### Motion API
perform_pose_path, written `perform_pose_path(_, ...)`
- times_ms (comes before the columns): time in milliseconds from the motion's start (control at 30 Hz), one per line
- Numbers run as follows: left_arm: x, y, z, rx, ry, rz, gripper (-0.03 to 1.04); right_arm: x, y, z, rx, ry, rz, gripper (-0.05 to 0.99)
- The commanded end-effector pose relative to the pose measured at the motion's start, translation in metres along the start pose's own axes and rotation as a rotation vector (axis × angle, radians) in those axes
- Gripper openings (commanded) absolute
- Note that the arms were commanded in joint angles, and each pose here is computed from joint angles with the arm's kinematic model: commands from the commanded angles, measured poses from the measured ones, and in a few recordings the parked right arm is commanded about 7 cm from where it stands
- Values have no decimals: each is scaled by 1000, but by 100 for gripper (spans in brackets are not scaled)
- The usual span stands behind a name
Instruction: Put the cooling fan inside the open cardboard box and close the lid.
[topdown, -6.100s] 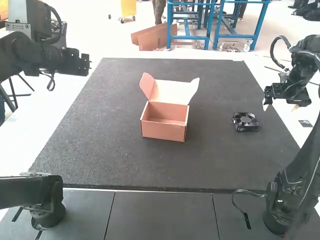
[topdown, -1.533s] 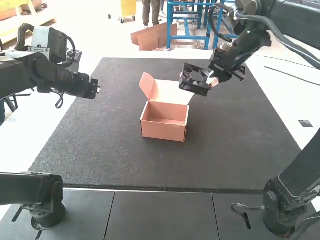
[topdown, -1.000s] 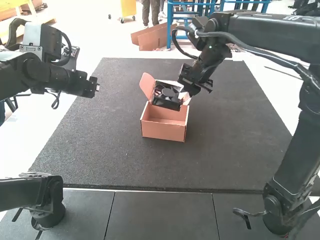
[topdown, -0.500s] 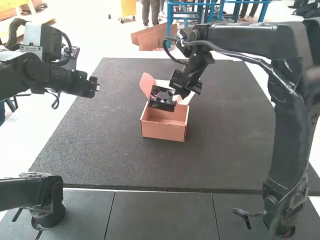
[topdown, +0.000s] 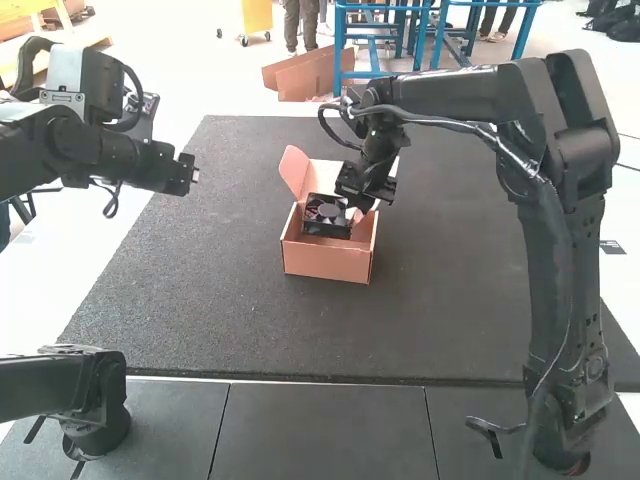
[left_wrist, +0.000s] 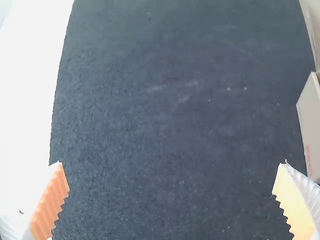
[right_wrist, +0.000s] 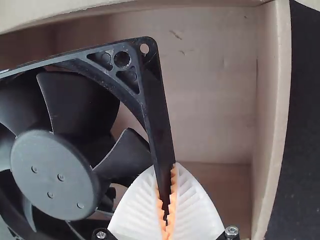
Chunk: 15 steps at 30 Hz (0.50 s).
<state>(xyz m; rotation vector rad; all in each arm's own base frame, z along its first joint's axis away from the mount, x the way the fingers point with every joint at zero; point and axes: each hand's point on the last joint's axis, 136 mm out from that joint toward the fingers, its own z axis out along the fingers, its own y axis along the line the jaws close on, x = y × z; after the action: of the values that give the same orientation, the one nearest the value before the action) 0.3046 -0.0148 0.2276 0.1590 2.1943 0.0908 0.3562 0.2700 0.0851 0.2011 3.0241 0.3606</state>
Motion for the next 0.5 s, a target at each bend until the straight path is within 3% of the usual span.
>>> perform_pose_path(0,-6,-1,-6,3,-28,-7,97,-14,4,-7,-7,-44,-12,0)
perform_pose_path(233,-9,-1,-7,3,-37,-7,97,-13,-1,10,23,-20,-15,-1)
perform_pose_path(367,-13,0,-8,2,-48,-8,97,-9,3,13,-3,9,-10,0)
perform_pose_path(467,-14,0,-9,1,-52,-9,97,-12,9,9,-24,3,-13,17)
